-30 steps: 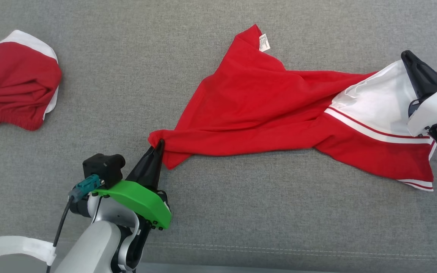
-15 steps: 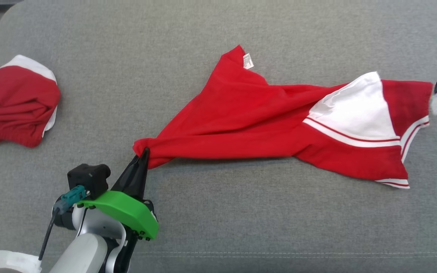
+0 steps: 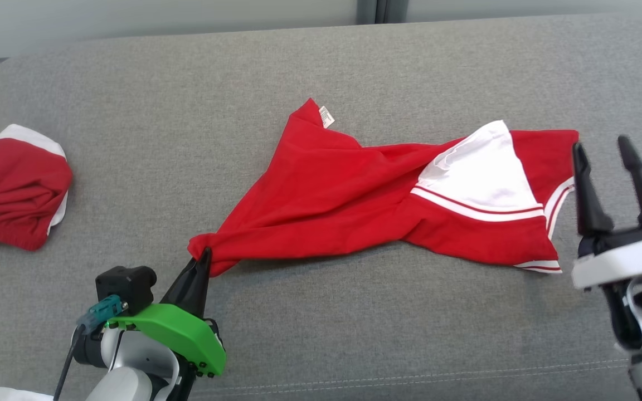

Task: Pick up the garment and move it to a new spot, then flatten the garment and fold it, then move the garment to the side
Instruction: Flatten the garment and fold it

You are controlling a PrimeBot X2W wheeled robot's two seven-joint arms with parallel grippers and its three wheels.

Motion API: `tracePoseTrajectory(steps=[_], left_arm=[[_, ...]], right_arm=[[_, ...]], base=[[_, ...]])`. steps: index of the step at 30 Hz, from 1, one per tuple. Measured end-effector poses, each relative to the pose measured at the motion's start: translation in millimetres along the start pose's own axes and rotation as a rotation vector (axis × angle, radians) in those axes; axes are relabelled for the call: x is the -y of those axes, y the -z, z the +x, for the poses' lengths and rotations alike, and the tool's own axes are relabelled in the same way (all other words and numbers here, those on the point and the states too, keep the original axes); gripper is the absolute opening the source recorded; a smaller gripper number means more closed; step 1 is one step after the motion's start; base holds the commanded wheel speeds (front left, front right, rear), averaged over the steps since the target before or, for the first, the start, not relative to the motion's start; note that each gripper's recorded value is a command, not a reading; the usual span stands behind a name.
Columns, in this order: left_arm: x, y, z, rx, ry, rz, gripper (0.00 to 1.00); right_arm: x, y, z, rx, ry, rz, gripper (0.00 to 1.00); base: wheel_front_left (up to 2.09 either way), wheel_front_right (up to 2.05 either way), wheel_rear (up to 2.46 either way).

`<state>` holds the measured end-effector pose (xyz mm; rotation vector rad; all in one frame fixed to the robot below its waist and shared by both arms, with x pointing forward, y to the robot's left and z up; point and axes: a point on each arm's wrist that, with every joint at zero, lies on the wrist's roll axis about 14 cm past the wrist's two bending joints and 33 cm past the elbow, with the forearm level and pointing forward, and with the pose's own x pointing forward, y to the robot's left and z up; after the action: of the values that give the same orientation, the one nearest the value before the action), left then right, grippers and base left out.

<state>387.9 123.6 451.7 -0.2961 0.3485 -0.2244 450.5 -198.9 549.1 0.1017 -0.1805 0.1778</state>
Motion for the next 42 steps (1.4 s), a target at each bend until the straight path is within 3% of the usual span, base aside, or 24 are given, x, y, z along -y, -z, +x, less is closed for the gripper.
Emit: tracePoseTrajectory(steps=[18, 35, 42], left_arm=[[7, 6, -11, -0.02, 0.015, -0.005, 0.0], [6, 10, -13, -0.037, 0.01, -0.004, 0.0], [7, 12, -9, -0.044, 0.014, -0.007, 0.0]], right_arm=[[-20, 15, -63, -0.105, 0.065, 0.063, 1.0], [-23, 11, -61, -0.096, 0.057, 0.067, 1.0], [-2, 10, -42, -0.099, 0.074, 0.06, 1.0]], base=[[0.0, 0.0, 0.0], [0.0, 0.0, 0.0], [0.0, 0.0, 0.0]])
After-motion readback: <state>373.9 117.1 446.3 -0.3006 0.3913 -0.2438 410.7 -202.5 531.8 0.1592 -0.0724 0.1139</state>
